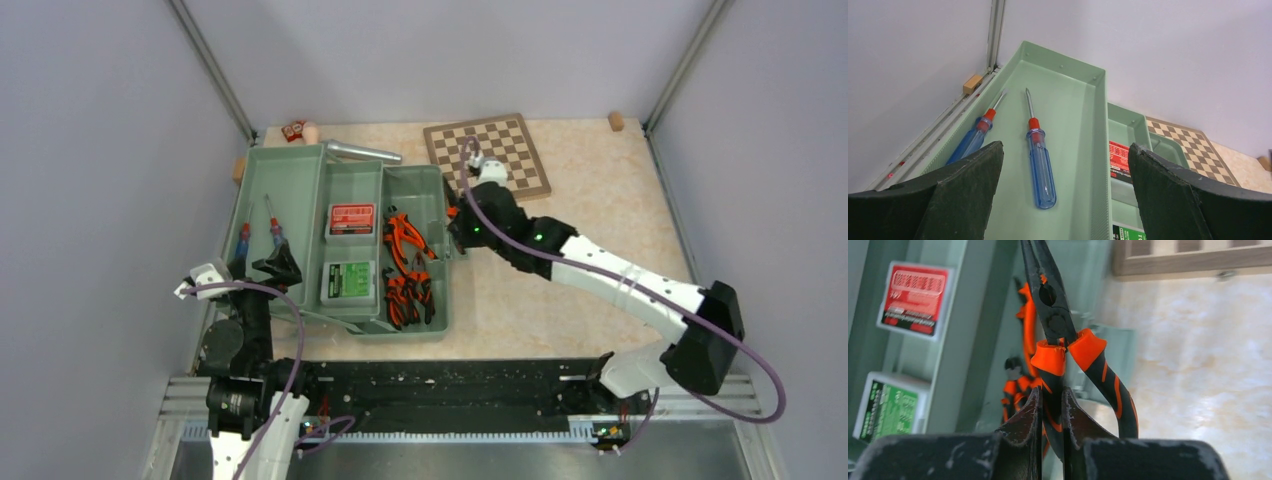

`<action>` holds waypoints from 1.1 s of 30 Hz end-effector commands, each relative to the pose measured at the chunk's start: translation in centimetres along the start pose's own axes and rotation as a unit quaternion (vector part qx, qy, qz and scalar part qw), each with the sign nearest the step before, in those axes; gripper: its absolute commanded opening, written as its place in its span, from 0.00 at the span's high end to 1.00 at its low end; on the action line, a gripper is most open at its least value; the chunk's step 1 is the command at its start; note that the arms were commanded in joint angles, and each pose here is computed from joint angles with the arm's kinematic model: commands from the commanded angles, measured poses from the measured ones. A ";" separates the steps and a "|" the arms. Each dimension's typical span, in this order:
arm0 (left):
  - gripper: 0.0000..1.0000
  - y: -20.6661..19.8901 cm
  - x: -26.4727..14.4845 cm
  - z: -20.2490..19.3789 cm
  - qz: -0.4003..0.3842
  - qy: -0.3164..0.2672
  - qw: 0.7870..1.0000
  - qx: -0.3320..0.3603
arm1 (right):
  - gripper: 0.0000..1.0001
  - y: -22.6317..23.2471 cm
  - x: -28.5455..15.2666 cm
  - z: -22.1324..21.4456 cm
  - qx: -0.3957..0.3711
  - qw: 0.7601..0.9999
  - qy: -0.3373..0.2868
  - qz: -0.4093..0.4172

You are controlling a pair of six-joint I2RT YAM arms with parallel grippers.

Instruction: Pack the tool kit

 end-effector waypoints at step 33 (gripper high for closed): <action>0.01 0.0 -0.4 0.7 -0.004 -0.022 1.000 -0.007 | 0.49 7.0 1.8 -3.7 -0.047 0.998 0.005 -0.040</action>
Point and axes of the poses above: each gripper's point midway between its finger pads, its own x axis out along the fingers, its own y axis along the line the jaws close on, z = x × y, the point moved 8 cm from there along -x, back along the fingers, and after that the axes turned 6 degrees about x, right-handed, at the moved point
